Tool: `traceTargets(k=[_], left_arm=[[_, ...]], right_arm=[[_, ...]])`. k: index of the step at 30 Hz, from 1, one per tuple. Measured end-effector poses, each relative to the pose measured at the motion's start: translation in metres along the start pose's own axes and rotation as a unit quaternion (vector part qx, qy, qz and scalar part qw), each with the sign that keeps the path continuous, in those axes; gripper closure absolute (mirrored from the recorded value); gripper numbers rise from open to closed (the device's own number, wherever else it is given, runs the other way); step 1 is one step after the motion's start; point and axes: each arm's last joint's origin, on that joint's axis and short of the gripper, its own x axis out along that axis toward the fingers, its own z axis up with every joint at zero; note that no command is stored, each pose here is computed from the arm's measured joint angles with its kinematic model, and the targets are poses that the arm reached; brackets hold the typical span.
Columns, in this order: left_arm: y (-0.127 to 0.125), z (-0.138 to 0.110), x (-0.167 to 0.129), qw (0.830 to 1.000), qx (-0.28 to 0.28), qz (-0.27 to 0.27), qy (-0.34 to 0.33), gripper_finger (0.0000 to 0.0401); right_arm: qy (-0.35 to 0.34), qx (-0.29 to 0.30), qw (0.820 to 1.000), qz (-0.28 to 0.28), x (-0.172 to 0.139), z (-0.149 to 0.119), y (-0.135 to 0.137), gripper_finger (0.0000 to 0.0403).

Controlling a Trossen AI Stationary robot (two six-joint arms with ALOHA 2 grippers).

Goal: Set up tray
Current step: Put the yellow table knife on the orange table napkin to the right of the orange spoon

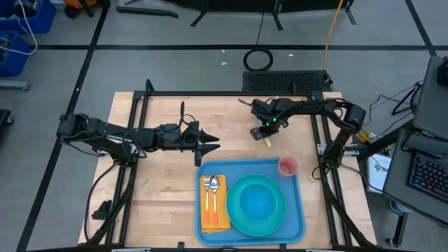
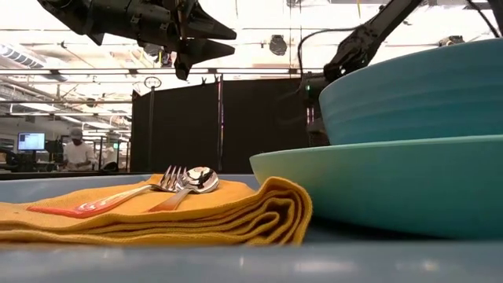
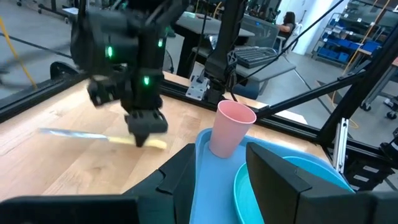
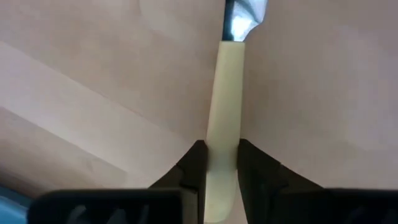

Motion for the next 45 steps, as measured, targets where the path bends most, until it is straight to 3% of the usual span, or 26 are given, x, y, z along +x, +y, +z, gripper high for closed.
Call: traceTargets(k=[7,14,22,32,39,45], left_arm=[[0.0,-0.001,0.0,1.0,0.001,0.001,0.004,0.0256],[0.0,-0.001,0.0,1.0,-0.006,0.002,0.006,0.0256],[-0.003,-0.002,0.0,1.0,-0.015,0.0,0.007,0.0256],[-0.046,-0.016,-0.009,0.989,0.117,0.092,-0.017,0.0256],[-0.09,-0.036,-0.024,0.969,0.222,0.105,-0.015,0.0256],[-0.11,-0.049,-0.031,0.957,0.242,0.16,-0.03,0.0256]], right_arm=[[-0.051,-0.006,0.999,0.017,-0.03,-0.007,0.001,0.035],[-0.121,-0.056,0.991,0.015,-0.053,-0.026,0.018,0.035],[-0.234,-0.146,0.958,0.079,-0.068,-0.056,0.068,0.035],[-0.373,-0.232,0.883,0.167,-0.087,-0.095,0.12,0.035],[-0.445,-0.272,0.806,0.278,-0.107,-0.117,0.149,0.035],[-0.499,-0.264,0.735,0.375,-0.108,-0.134,0.157,0.035]])
